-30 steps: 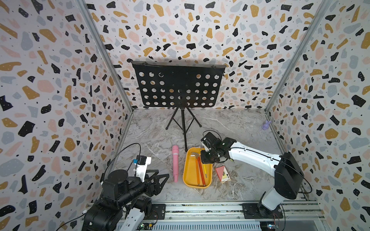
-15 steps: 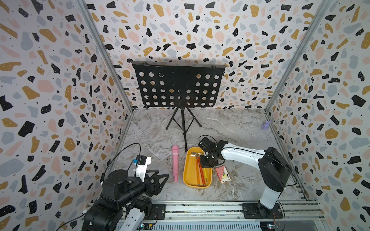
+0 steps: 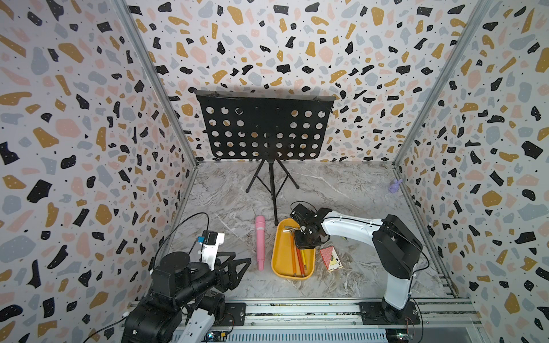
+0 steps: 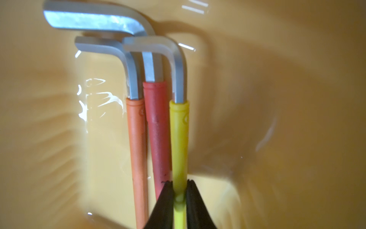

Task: Put the hex key on the desktop into the storage box
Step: Place the Allen key in the storage box.

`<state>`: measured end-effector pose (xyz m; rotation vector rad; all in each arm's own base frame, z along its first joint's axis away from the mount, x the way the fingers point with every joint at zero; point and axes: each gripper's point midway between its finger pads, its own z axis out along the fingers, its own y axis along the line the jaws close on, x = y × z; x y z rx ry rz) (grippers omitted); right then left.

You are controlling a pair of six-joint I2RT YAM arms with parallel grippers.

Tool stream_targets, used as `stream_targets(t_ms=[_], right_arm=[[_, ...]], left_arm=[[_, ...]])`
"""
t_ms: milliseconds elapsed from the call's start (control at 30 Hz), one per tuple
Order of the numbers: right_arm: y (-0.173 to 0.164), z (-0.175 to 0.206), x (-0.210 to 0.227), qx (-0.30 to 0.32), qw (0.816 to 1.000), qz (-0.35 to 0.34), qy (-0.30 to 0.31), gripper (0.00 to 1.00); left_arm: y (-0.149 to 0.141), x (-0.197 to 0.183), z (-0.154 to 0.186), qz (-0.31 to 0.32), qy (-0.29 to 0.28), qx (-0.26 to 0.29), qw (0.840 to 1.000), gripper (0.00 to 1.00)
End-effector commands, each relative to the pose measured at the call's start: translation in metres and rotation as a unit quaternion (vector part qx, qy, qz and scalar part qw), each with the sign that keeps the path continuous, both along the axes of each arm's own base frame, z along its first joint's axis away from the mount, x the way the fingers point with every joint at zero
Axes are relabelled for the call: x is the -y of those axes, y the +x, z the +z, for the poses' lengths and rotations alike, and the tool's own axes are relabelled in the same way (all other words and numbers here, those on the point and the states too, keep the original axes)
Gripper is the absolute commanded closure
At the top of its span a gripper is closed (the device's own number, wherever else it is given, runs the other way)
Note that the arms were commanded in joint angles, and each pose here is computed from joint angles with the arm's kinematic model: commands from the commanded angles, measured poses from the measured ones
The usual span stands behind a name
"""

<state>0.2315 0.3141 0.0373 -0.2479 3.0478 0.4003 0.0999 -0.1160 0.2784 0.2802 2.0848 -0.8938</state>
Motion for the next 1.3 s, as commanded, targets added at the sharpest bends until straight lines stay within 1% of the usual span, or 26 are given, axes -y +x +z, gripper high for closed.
stream_targets(t_ms=[0, 200, 367, 533, 700, 900, 1067, 1267], right_arm=[[0.008, 0.021, 0.002, 0.023, 1.0, 0.0, 0.0, 0.77], [0.014, 0.044, 0.006, 0.055, 0.998, 0.007, 0.001, 0.74], [0.026, 0.076, 0.014, 0.112, 0.994, 0.016, -0.004, 0.75], [0.039, 0.102, 0.032, 0.158, 0.987, 0.021, -0.017, 0.76], [0.055, 0.113, 0.056, 0.178, 0.984, 0.017, -0.024, 0.77], [0.076, 0.107, 0.099, 0.165, 0.985, -0.017, -0.035, 0.78], [0.089, 0.088, 0.137, 0.136, 0.988, -0.051, -0.058, 0.79], [0.096, 0.068, 0.154, 0.109, 0.989, -0.063, -0.072, 0.8]], left_arm=[[0.004, 0.0, 0.001, 0.004, -0.002, 0.006, 1.0, 0.22], [0.004, 0.0, 0.001, 0.004, -0.003, 0.007, 1.0, 0.22], [0.004, 0.0, 0.001, 0.003, -0.002, 0.006, 1.0, 0.22], [0.004, 0.0, 0.001, 0.003, -0.003, 0.007, 1.0, 0.22], [0.004, 0.0, 0.001, 0.004, -0.003, 0.007, 1.0, 0.22], [0.004, 0.0, 0.001, 0.004, -0.003, 0.007, 1.0, 0.22], [0.003, 0.0, 0.001, 0.004, -0.003, 0.007, 1.0, 0.22], [0.003, 0.0, 0.001, 0.004, -0.002, 0.008, 1.0, 0.22]])
